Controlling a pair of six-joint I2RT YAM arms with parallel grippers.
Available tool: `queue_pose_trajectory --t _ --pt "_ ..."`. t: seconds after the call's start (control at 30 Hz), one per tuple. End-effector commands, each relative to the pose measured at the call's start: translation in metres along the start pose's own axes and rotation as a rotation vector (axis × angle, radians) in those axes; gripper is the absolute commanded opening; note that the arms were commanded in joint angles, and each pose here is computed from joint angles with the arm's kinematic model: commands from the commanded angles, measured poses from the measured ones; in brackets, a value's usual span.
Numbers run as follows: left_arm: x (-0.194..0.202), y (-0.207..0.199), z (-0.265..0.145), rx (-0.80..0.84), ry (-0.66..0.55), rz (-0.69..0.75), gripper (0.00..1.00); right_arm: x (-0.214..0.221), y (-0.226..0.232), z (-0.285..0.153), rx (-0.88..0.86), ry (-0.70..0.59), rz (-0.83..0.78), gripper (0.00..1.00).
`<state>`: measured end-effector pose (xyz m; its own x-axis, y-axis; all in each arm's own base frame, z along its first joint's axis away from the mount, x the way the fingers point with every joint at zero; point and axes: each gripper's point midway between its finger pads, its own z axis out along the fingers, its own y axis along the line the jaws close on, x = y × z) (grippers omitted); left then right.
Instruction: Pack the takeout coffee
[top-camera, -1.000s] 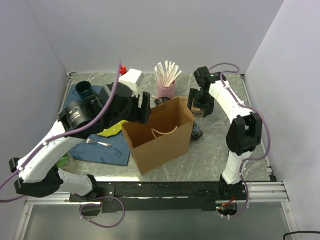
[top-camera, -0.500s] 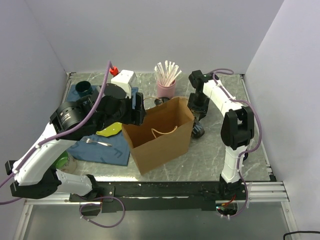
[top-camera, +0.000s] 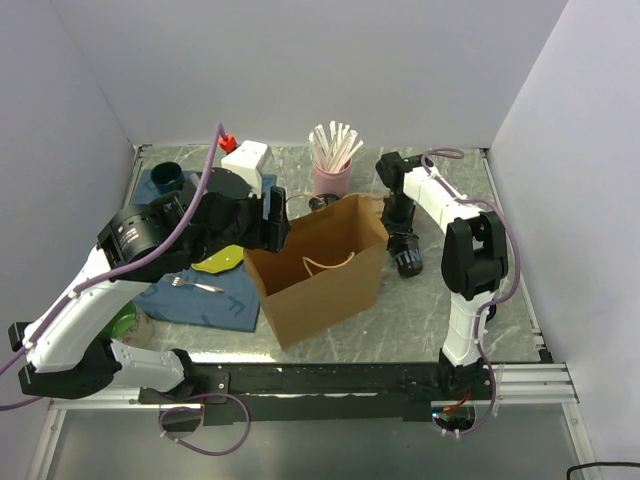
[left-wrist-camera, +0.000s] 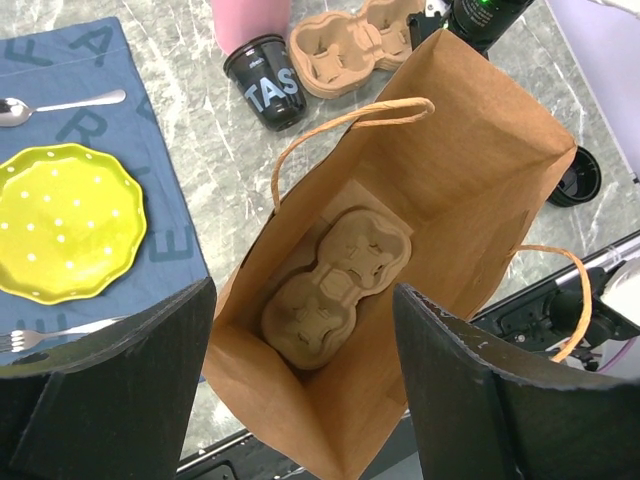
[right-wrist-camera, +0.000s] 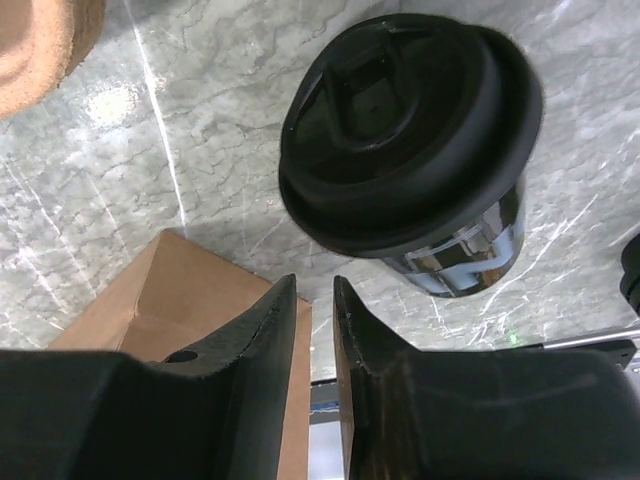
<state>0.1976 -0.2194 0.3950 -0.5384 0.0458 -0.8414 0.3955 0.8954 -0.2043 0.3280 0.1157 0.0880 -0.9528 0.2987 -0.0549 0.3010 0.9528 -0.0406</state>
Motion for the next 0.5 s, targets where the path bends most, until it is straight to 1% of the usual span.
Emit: queue_pose_trajectory --t 0.0,0.03,0.1,0.13,0.2,0.23,0.27,0.3,0.37,0.4,0.43,0.47 --pt "-0.010 0.001 -0.002 -0.004 -0.023 0.023 0.77 -0.008 -0.007 -0.024 0.007 -0.084 0.000 0.29" --pt "-0.010 0.001 -0.003 -0.002 -0.024 0.025 0.77 -0.006 -0.009 -0.031 0.007 -0.089 -0.004 0.29" --pt "-0.010 0.001 -0.003 -0.004 -0.026 0.027 0.77 -0.008 -0.013 -0.040 0.010 -0.114 0.000 0.37" --pt "-0.010 0.001 -0.003 -0.003 -0.028 0.027 0.77 -0.009 -0.018 -0.050 0.007 -0.146 0.013 0.40" --pt "-0.008 0.001 -0.003 0.000 -0.028 0.025 0.77 -0.014 -0.029 -0.058 -0.004 -0.173 0.038 0.44" --pt "-0.009 0.000 -0.003 0.010 -0.031 0.023 0.77 -0.019 -0.031 -0.059 -0.006 -0.191 0.028 0.48" --pt "-0.007 0.001 -0.003 0.009 -0.031 0.023 0.77 -0.023 -0.037 -0.060 0.004 -0.199 0.014 0.65" --pt "-0.007 0.001 -0.003 0.009 -0.029 0.025 0.77 -0.024 -0.042 -0.059 0.029 -0.201 -0.052 0.72" --pt "-0.005 0.002 -0.004 0.011 -0.029 0.029 0.77 -0.024 -0.054 -0.058 0.082 -0.187 -0.120 0.81" --pt "-0.006 0.002 -0.005 0.011 -0.032 0.026 0.77 -0.024 -0.060 -0.055 0.099 -0.172 -0.175 0.84" --pt "-0.006 0.003 -0.006 0.011 -0.035 0.025 0.78 -0.023 -0.065 -0.054 0.104 -0.164 -0.195 0.87" --pt "-0.005 0.003 -0.007 0.013 -0.034 0.026 0.78 -0.020 -0.066 -0.051 0.090 -0.144 -0.215 0.94"
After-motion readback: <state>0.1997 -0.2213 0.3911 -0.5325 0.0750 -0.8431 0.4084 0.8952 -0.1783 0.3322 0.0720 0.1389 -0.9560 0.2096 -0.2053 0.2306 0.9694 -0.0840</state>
